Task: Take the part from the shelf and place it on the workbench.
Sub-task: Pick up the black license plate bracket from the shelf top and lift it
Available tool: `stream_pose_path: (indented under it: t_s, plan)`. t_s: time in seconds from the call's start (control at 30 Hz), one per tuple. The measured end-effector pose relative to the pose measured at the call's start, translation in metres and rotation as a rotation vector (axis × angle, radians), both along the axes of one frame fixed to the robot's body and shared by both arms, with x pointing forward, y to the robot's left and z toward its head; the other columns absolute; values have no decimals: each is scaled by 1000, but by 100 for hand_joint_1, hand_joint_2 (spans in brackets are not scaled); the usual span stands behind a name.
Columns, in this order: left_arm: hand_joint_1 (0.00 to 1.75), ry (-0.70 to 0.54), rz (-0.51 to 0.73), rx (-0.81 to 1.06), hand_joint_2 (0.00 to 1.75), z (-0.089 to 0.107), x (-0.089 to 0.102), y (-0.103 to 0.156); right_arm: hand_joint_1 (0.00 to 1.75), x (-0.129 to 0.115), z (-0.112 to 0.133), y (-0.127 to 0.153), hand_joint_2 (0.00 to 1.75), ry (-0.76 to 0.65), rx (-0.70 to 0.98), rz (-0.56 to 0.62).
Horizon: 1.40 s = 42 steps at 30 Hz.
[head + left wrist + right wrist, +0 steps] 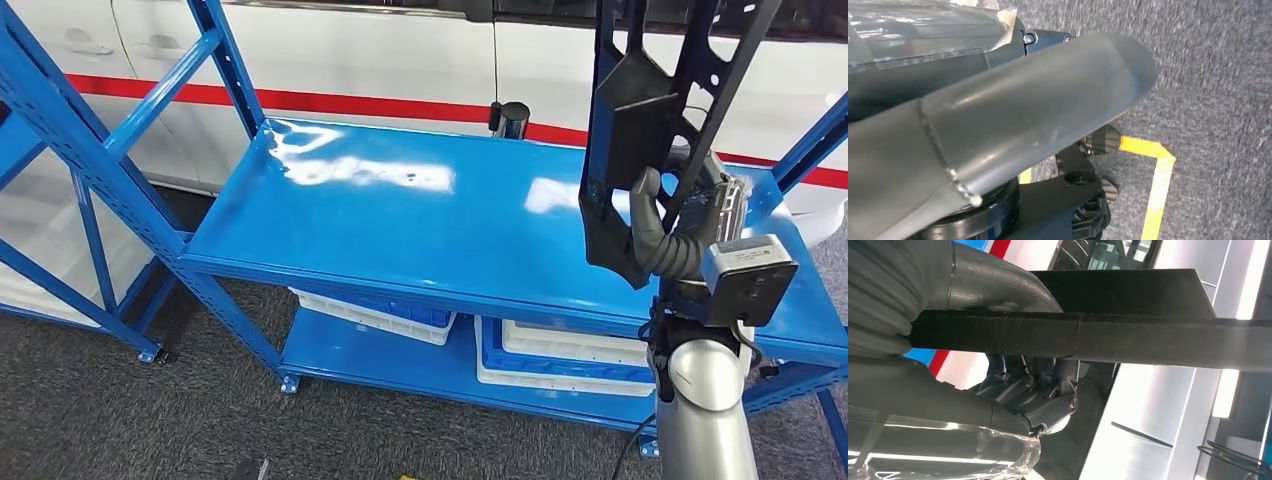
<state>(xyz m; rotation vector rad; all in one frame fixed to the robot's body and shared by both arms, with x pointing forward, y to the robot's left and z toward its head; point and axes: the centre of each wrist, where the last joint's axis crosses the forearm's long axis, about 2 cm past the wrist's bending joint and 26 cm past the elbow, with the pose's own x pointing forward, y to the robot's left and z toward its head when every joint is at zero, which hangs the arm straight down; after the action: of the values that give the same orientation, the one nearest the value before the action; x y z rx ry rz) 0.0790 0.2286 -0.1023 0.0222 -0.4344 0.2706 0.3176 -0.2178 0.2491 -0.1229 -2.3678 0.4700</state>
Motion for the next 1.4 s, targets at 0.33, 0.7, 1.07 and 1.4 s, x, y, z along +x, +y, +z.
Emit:
stream_pose_path:
  t_s: [0.33,0.7,1.07,1.4]
  plan:
    - [0,31,26,-5,0,-1,-3,3,175,8,13,12,175,-8,24,10]
    - [0,48,36,-10,0,-1,-1,4,175,10,15,18,175,2,58,20]
    - [0,56,35,-11,0,-1,-3,1,175,10,7,20,175,26,69,31]
    - [0,52,33,4,0,-2,-7,4,175,4,-6,22,175,41,83,41]
